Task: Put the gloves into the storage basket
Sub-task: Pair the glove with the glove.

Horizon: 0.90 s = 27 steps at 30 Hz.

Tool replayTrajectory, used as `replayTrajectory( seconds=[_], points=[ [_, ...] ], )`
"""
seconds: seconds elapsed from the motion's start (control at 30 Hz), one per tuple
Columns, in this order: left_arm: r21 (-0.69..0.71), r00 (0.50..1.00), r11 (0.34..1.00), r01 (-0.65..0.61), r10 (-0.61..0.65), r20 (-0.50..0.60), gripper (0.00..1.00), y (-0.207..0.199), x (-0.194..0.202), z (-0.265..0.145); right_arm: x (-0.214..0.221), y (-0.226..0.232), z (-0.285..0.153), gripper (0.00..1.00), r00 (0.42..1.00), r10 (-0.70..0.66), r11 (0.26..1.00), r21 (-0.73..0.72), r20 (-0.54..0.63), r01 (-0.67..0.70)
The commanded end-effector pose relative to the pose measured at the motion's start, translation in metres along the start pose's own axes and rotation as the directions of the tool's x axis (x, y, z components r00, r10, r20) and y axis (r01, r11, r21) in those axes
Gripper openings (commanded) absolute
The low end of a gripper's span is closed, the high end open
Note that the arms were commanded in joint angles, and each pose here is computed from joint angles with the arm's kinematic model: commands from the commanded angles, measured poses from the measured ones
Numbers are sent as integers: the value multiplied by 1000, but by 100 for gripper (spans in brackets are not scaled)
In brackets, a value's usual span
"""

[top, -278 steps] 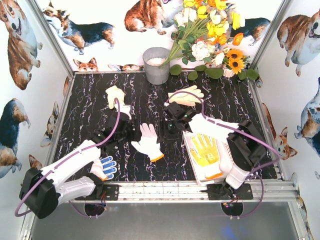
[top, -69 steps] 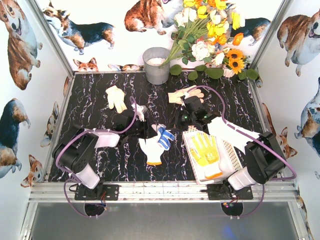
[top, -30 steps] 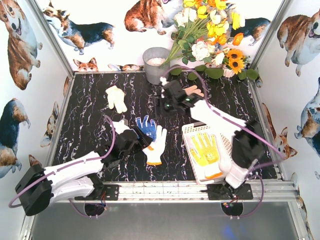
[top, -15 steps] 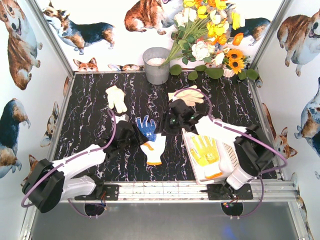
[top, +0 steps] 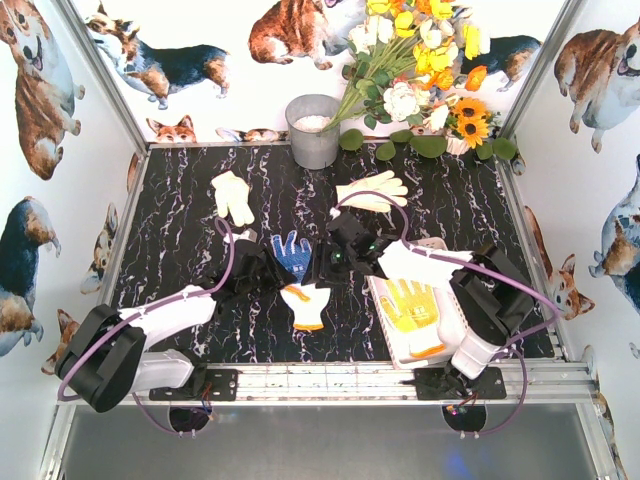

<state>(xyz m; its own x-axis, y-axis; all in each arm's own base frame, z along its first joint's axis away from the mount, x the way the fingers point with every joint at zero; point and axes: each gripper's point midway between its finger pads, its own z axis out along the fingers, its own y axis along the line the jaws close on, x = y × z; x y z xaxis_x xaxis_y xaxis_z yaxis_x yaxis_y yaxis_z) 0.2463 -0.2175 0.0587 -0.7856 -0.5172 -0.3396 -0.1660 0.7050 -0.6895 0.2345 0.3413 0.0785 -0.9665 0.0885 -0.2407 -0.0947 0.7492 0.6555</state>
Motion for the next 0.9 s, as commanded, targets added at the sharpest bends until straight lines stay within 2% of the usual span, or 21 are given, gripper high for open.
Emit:
replayTrajectory(
  seconds=[0.0,0.2,0.33,0.63,0.87],
  points=[
    [4,1000,1000,15,-15,2,37,0,-2,0,6,0,8,48,994,-112,994,8,2,112],
    [-38,1000,999,26,-26,8,40,10,-1,-4,18,-9,16,50,951,-308,947,87,-13,308],
    [-50,1000,999,21,-20,24,42,11,-3,-9,18,-13,19,49,921,-390,912,132,-19,389],
    [-70,999,996,49,-50,-12,32,20,7,-7,15,-5,30,42,875,-483,867,123,-23,482],
    [-49,998,997,63,-64,-17,30,17,8,-2,17,-4,40,36,863,-503,855,120,-39,504]
  ],
)
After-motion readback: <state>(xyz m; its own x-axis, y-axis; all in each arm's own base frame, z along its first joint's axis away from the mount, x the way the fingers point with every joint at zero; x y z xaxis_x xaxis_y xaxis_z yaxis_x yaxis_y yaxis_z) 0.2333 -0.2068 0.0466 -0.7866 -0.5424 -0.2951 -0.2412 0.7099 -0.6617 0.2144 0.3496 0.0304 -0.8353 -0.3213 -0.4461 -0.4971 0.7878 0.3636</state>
